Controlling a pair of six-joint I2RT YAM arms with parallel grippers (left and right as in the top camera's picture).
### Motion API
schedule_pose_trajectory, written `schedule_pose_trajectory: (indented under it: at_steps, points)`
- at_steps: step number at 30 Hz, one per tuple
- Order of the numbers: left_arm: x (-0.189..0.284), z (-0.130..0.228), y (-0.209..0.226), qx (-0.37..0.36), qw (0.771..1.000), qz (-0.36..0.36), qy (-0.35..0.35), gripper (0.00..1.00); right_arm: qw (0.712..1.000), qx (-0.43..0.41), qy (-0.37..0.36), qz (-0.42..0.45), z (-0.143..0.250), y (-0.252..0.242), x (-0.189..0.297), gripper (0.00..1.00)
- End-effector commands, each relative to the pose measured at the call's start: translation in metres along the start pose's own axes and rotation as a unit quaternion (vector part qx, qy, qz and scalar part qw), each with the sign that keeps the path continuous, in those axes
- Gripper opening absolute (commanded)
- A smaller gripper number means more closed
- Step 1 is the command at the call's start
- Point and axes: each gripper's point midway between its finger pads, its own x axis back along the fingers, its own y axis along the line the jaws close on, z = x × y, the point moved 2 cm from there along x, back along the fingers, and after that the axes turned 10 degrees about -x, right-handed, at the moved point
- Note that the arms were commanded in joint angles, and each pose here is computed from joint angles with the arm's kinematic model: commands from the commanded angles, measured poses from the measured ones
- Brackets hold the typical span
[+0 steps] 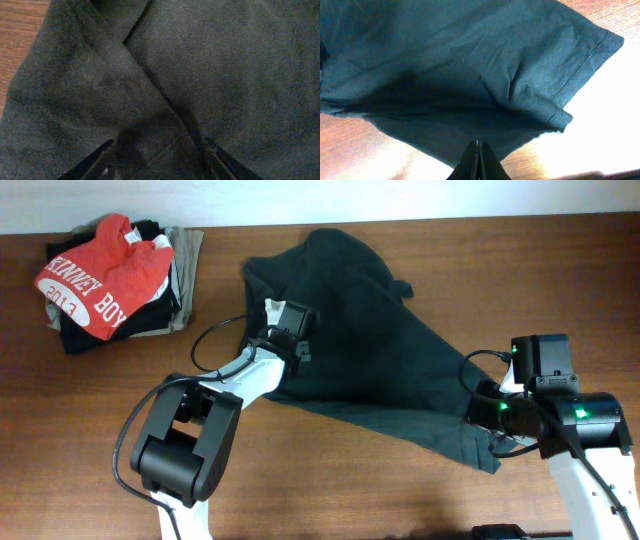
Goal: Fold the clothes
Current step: 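Grasp the T-shirt's left edge with the left gripper, then lift the T-shirt with both grippers and shake it out in the air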
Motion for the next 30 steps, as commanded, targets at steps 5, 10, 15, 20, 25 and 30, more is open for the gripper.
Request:
schedule_pose_trajectory:
  at_steps: [5, 10, 15, 20, 25, 30]
  points:
    - [-0.003, -0.006, 0.005, 0.005, 1.0, -0.016, -0.008, 0.4, 1.0, 0.004, 0.023, 0.017, 0.0, 0.0, -0.013, 0.04]
    - [-0.003, -0.006, 0.006, 0.005, 1.0, -0.017, -0.007, 0.16, 0.999, 0.003, 0.027, 0.02, -0.003, 0.001, -0.019, 0.04]
    - [-0.003, -0.006, 0.006, 0.004, 1.0, -0.018, -0.007, 0.01, 0.999, 0.003, 0.027, 0.02, -0.003, 0.001, -0.019, 0.04]
    - [0.001, -0.008, 0.007, 0.003, 1.0, -0.018, -0.008, 0.01, 1.0, -0.01, 0.024, 0.018, -0.004, 0.002, -0.019, 0.04]
    - [0.047, -0.031, 0.02, 0.0, 0.999, -0.026, -0.029, 0.01, 1.0, -0.009, 0.011, 0.006, -0.006, 0.005, -0.012, 0.04]
    - [0.109, -0.058, 0.035, 0.008, 0.998, -0.015, -0.067, 0.01, 0.998, -0.003, -0.044, -0.036, -0.008, 0.01, 0.023, 0.04]
